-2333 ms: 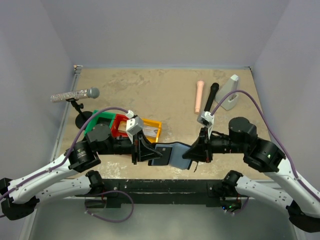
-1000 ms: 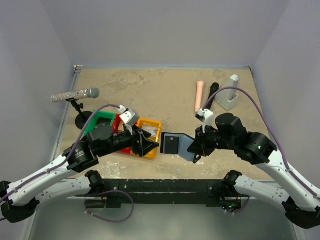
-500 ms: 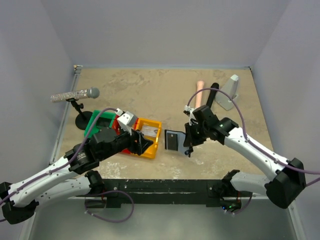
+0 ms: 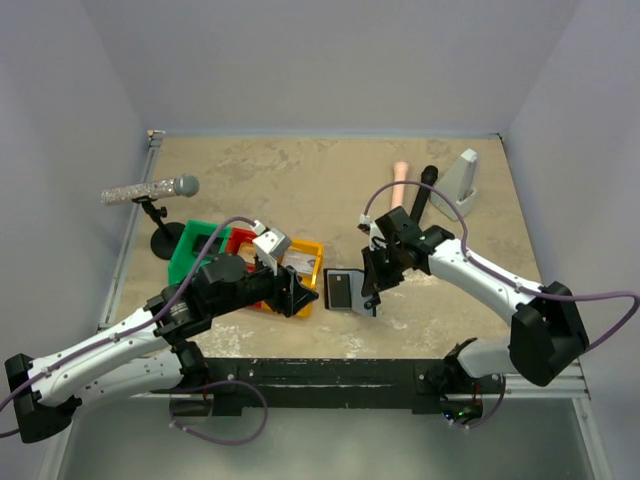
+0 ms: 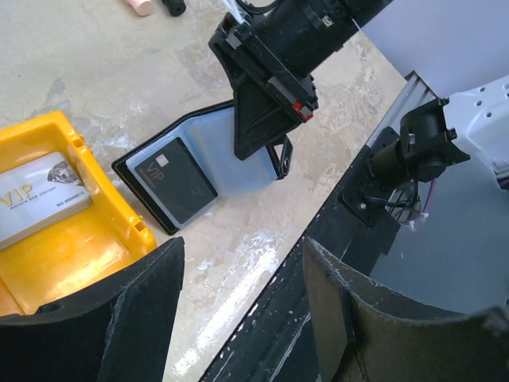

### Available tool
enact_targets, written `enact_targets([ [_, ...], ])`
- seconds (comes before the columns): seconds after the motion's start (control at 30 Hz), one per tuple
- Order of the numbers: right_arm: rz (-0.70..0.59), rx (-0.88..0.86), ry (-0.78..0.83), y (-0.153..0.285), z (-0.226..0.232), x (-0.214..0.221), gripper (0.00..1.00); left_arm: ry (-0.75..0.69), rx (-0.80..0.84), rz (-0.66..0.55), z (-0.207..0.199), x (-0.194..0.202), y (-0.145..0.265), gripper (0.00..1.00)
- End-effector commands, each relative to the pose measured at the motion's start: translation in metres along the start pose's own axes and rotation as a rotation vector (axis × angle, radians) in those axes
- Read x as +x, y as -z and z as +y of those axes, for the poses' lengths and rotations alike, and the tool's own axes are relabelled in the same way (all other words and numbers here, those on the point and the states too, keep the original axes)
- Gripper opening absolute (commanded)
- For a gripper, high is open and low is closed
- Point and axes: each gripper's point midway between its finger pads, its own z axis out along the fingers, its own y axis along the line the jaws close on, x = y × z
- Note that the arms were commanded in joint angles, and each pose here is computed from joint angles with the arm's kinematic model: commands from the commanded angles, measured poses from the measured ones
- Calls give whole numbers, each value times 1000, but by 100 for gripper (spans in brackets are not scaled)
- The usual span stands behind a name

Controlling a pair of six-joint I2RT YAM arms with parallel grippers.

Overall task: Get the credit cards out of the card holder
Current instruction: Place the card holder at the center of the board.

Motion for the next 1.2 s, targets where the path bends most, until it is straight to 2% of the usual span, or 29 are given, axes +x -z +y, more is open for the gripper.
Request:
enact_targets([
  [0.0, -35, -60, 8, 4, 9, -16, 0, 6, 79, -55, -14, -10, 1, 65],
  [0.37, 41, -6, -88, -11, -14, -5, 0, 6, 87, -51, -14, -7, 2, 65],
  [0.87, 57, 78, -144, -8, -34, -4, 46, 4, 97, -43, -16, -5, 2, 65],
  [0.97, 44, 108, -154, -1, -38, -5, 51, 3, 92, -44, -15, -6, 3, 65],
  [1.17, -26, 216, -150, 27, -51, -9, 56, 1, 92, -40, -16, -6, 2, 65],
])
